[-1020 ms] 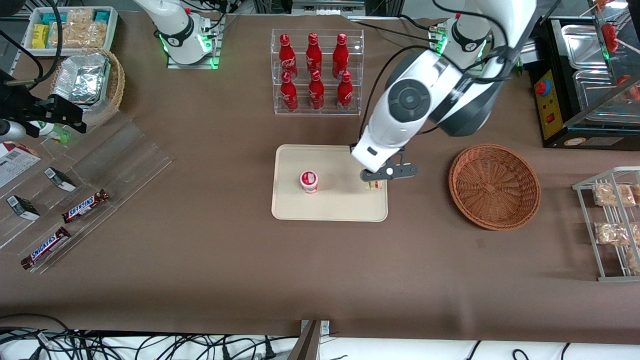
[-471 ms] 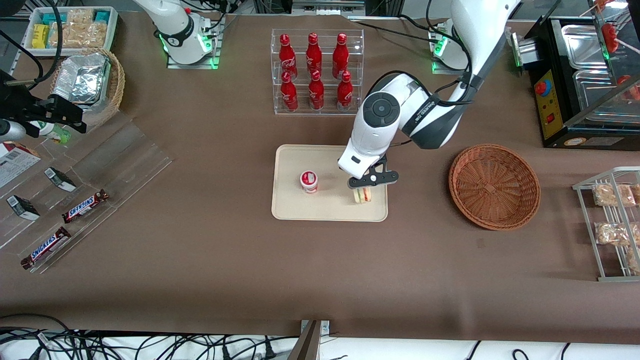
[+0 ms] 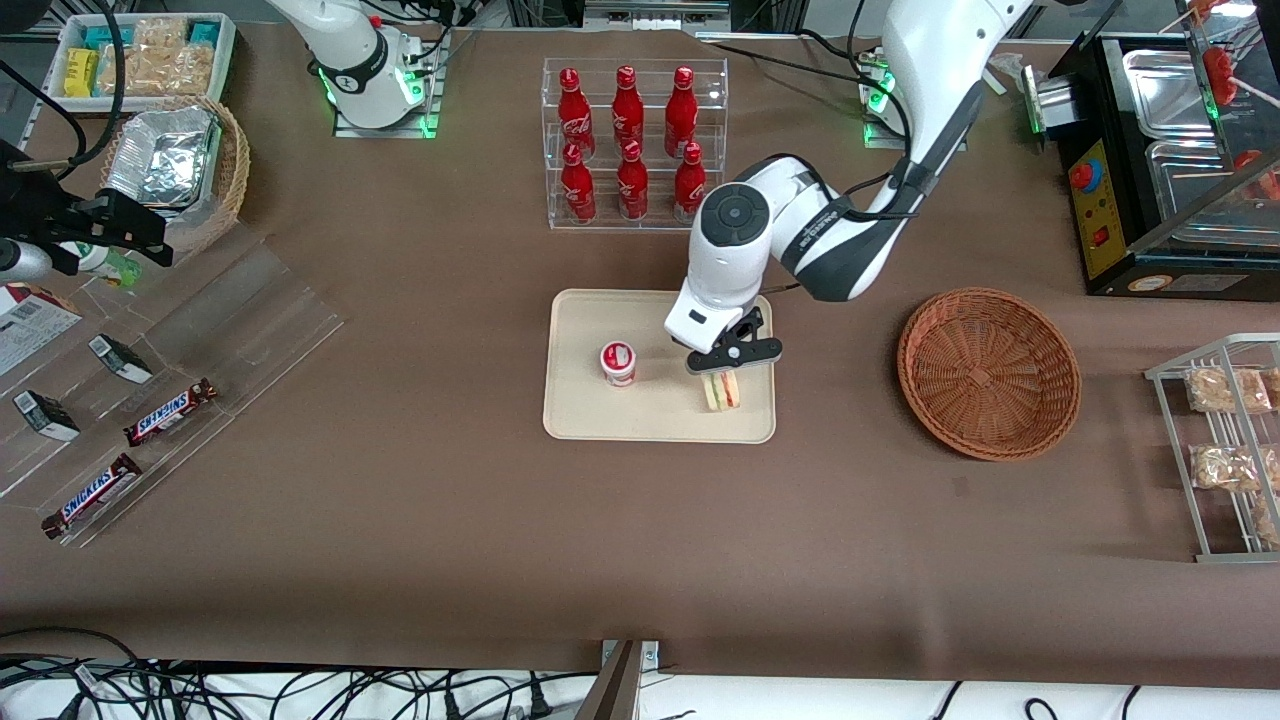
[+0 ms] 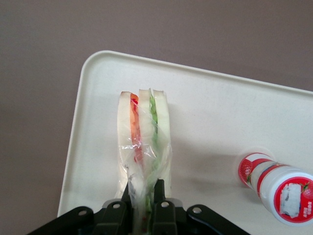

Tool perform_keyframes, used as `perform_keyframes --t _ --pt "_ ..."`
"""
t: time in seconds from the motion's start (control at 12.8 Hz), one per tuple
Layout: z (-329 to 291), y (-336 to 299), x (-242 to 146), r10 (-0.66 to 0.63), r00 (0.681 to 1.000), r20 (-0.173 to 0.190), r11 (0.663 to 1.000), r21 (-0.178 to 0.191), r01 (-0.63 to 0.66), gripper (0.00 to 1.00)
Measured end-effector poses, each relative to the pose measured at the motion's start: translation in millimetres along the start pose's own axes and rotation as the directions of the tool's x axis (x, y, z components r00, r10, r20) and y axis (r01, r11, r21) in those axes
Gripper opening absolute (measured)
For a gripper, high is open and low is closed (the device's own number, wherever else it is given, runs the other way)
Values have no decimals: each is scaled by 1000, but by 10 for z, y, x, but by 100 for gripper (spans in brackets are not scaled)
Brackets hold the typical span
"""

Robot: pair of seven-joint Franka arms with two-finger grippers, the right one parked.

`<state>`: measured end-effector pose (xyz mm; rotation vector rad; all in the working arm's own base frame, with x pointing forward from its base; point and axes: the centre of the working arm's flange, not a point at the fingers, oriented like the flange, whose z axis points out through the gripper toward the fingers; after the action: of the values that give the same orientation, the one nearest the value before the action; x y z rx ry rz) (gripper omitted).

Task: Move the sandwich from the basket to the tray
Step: 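Carry the sandwich over the cream tray beside the yogurt bottle, then lower the sandwich onto the tray and open the left gripper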

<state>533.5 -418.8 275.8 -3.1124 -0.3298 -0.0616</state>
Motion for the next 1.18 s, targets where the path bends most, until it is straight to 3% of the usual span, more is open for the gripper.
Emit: perform_keyframes --t 1.18 --pt "377 98 -104 29 999 -35 999 15 -29 19"
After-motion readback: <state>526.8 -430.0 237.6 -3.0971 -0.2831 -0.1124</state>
